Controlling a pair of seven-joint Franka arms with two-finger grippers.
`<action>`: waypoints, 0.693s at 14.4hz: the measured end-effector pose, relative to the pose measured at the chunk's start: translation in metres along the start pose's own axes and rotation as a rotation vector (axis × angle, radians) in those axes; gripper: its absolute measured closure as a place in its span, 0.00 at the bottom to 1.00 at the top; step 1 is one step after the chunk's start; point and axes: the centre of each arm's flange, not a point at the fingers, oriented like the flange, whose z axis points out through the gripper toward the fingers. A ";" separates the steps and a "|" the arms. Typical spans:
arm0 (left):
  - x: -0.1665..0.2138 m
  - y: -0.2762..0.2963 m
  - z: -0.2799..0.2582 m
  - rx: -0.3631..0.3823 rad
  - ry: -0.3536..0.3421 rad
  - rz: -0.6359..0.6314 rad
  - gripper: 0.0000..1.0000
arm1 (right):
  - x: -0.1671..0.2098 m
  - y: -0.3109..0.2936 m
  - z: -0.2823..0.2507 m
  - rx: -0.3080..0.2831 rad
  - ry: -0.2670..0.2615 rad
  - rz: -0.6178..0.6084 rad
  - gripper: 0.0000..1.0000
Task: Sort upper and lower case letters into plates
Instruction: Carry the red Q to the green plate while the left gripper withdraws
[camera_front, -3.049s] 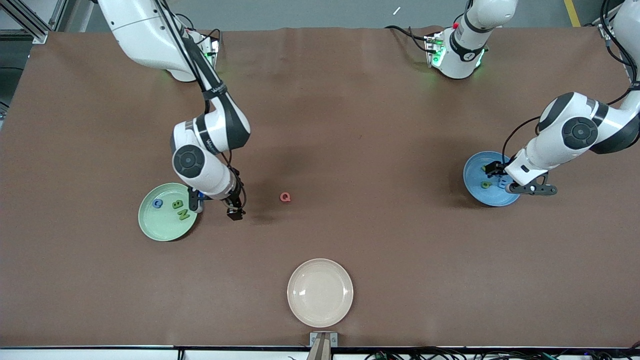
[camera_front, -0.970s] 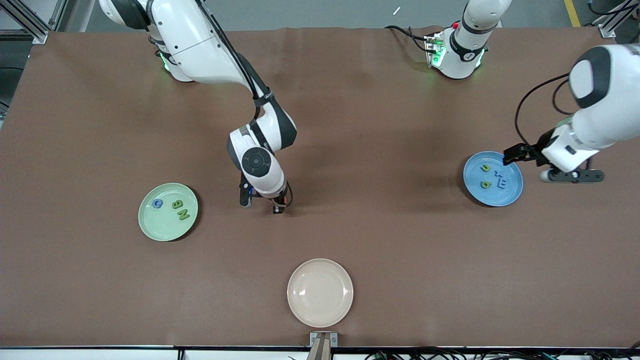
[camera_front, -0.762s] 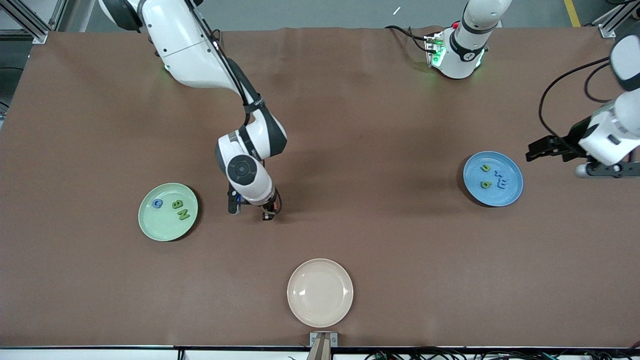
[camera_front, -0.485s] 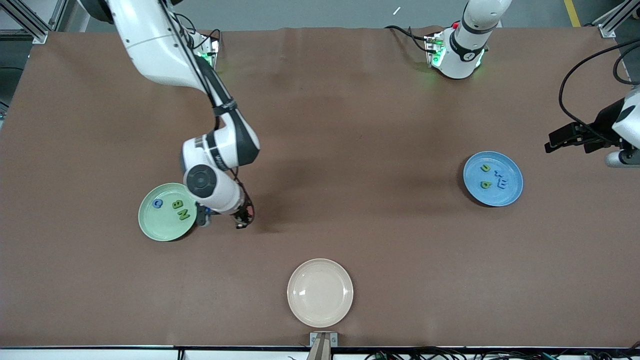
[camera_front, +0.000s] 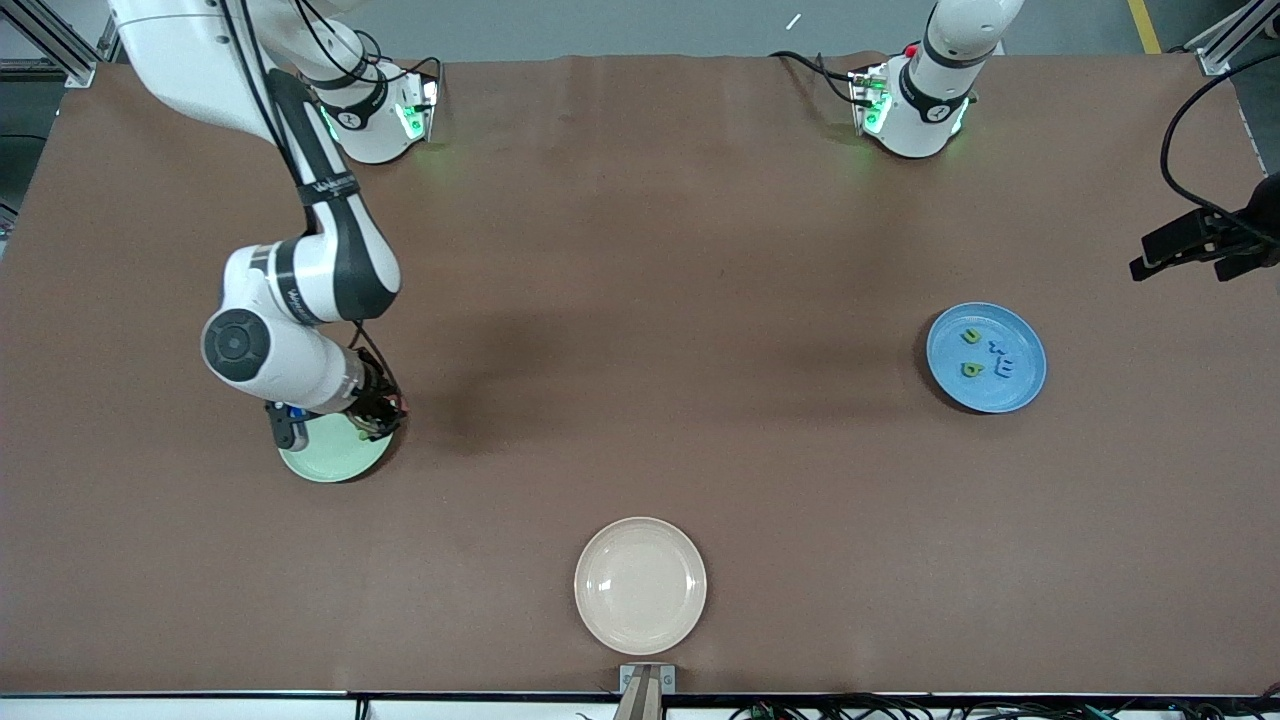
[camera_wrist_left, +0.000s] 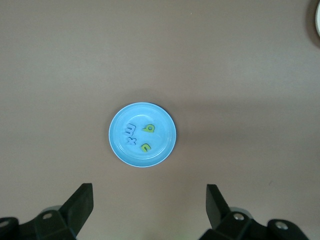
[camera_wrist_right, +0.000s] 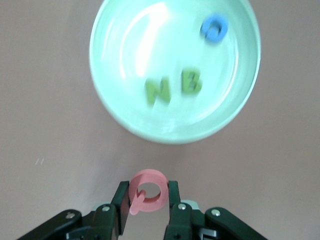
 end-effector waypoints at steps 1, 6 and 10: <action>0.000 0.001 -0.003 0.000 0.003 0.002 0.00 | 0.017 0.008 0.007 0.010 0.015 -0.014 0.65; 0.001 0.008 -0.007 0.005 0.005 0.012 0.00 | 0.102 0.041 0.028 0.040 0.037 -0.094 0.65; -0.002 0.021 -0.003 0.017 -0.029 0.024 0.00 | 0.116 0.038 0.048 0.080 0.068 -0.109 0.65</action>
